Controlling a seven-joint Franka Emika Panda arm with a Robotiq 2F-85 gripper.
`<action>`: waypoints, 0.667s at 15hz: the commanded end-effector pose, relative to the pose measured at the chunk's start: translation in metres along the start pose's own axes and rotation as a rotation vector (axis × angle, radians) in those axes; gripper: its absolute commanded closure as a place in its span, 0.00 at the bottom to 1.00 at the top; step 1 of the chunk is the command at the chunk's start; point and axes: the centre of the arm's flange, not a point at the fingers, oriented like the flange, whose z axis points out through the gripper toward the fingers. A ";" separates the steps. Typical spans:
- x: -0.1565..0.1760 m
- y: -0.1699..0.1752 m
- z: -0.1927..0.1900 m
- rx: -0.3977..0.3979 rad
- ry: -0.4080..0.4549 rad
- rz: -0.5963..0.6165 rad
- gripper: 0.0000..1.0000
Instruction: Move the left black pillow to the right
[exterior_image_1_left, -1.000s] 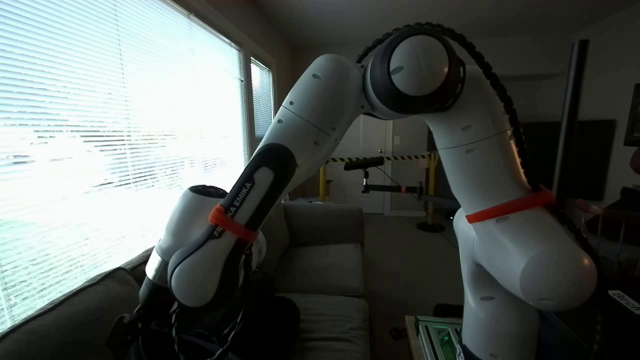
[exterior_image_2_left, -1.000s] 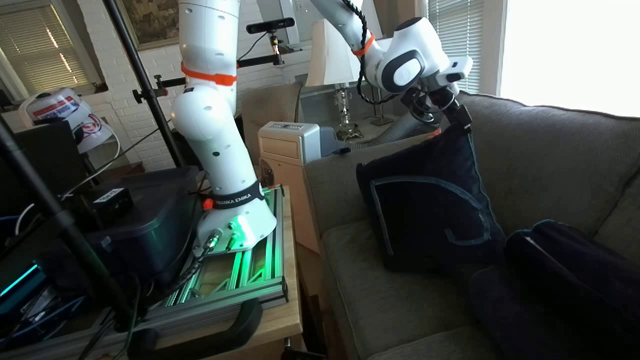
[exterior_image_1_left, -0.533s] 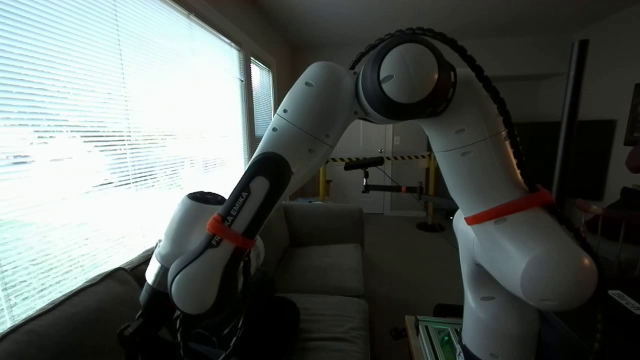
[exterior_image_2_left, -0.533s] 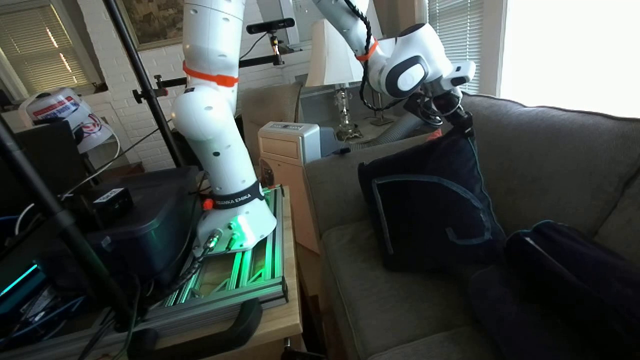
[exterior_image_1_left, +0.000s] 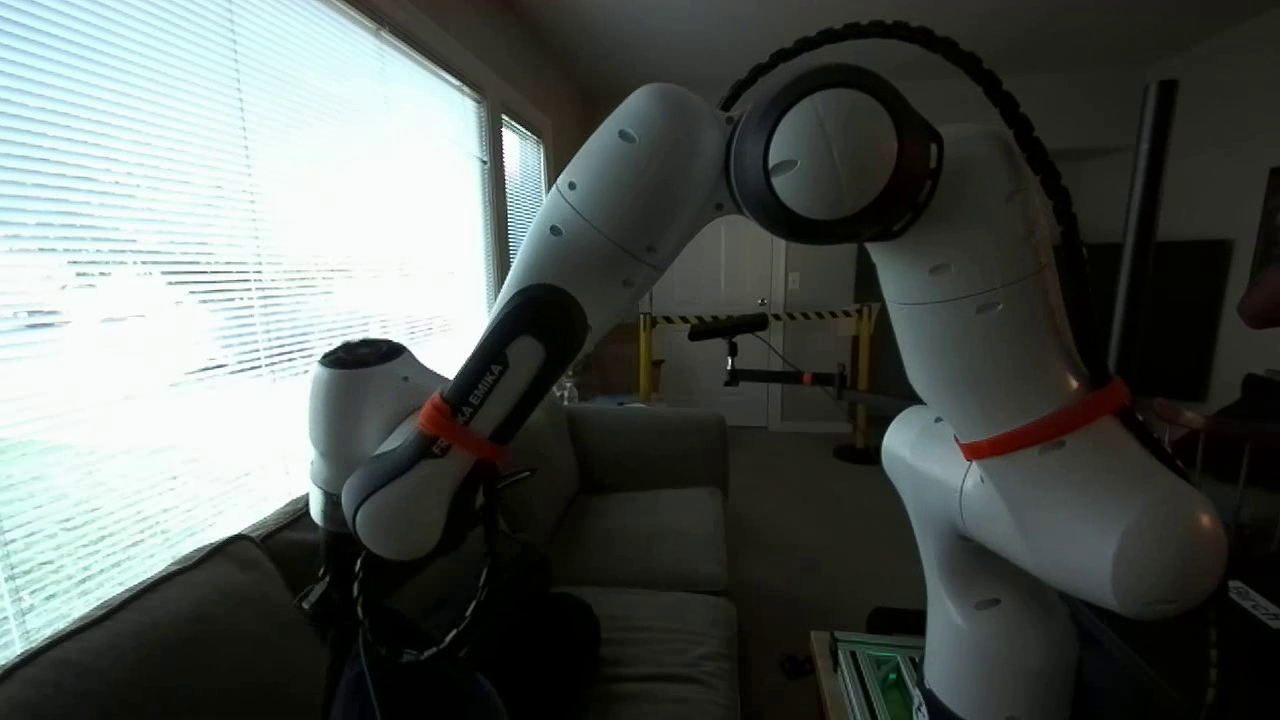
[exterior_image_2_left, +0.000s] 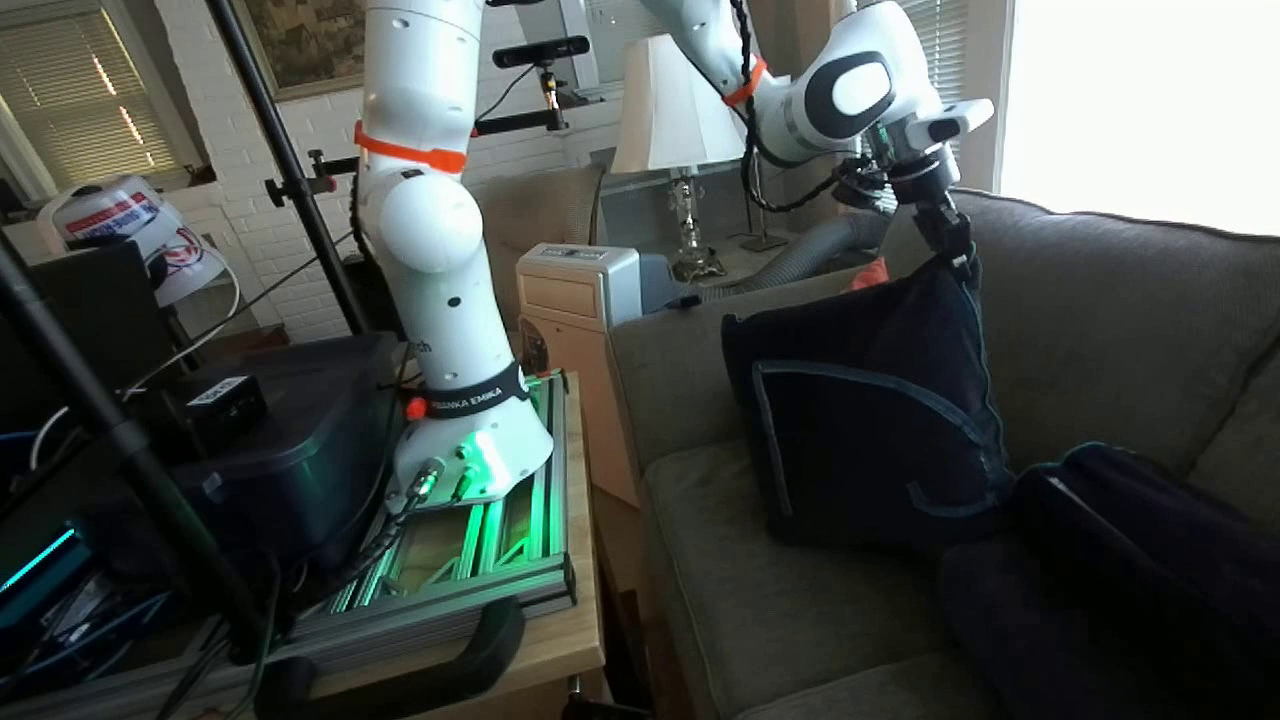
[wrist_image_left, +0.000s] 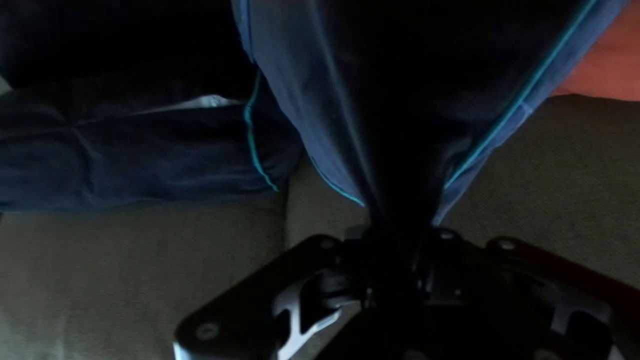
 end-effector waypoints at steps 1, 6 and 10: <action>0.014 -0.001 -0.035 -0.134 -0.140 0.079 0.97; 0.002 -0.008 -0.053 -0.222 -0.402 0.104 0.97; 0.010 -0.010 -0.079 -0.253 -0.488 0.144 0.97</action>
